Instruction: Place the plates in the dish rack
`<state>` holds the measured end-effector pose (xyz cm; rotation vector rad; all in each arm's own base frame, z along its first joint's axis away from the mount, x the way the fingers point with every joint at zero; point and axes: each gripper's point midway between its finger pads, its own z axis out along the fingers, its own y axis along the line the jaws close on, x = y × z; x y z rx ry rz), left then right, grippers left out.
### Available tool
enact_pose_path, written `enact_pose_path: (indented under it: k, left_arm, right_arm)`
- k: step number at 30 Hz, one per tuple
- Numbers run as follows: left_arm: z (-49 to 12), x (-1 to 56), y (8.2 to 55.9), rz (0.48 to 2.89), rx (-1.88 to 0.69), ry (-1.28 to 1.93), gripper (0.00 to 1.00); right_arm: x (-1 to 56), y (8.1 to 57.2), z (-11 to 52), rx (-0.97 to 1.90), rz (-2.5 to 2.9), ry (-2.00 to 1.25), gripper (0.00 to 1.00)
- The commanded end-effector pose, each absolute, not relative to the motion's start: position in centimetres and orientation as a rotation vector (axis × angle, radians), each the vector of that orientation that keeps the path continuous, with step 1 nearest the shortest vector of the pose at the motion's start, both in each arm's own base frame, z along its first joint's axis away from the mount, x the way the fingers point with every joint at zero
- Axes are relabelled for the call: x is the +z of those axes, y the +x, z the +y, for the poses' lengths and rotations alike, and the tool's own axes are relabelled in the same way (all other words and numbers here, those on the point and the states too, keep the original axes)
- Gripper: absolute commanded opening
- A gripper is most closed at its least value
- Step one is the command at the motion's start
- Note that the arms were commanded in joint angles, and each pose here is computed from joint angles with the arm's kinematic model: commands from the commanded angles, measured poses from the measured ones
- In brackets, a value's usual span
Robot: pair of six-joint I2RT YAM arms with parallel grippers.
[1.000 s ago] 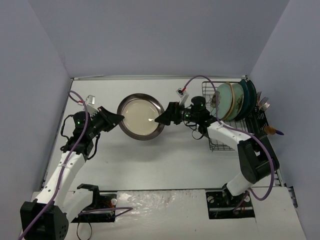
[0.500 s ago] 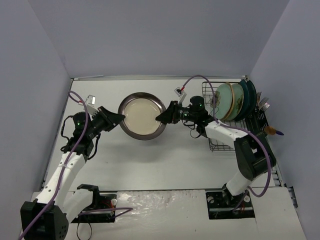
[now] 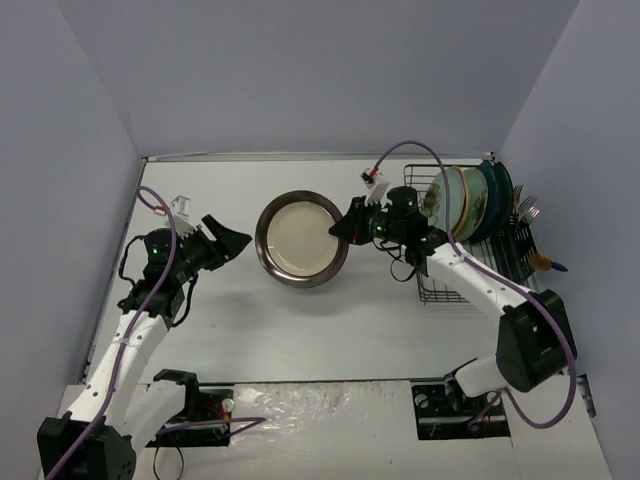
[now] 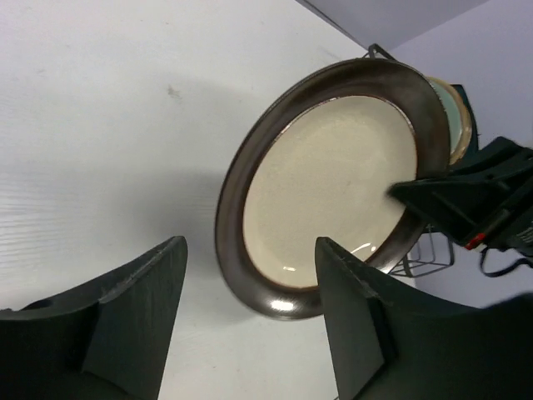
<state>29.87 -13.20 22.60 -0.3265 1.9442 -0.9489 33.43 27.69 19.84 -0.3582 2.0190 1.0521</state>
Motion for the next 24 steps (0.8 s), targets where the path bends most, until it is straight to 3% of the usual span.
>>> enact_pose_path:
  k: [1, 5, 15, 24]
  left_arm:
    - [-10.7, 26.4, 29.9, 1.895, -0.722, -0.217, 0.75]
    - [-7.5, 26.3, 29.2, 1.948, -0.475, -0.211, 0.96]
    - [-0.4, 24.1, 26.5, 2.046, 0.018, -0.227, 0.97]
    - [1.9, 22.9, 25.0, 2.032, 0.162, -0.247, 0.97]
  right_arm:
    - [31.1, 36.2, 23.5, 0.732, 1.735, -0.32, 0.0]
    - [35.4, 36.8, 18.4, 0.463, 1.646, -0.193, 0.0]
    - [42.9, 37.0, 7.4, -0.153, 1.495, 0.017, 0.0]
    - [42.6, 39.4, 2.9, -0.547, 1.469, 0.089, 0.0]
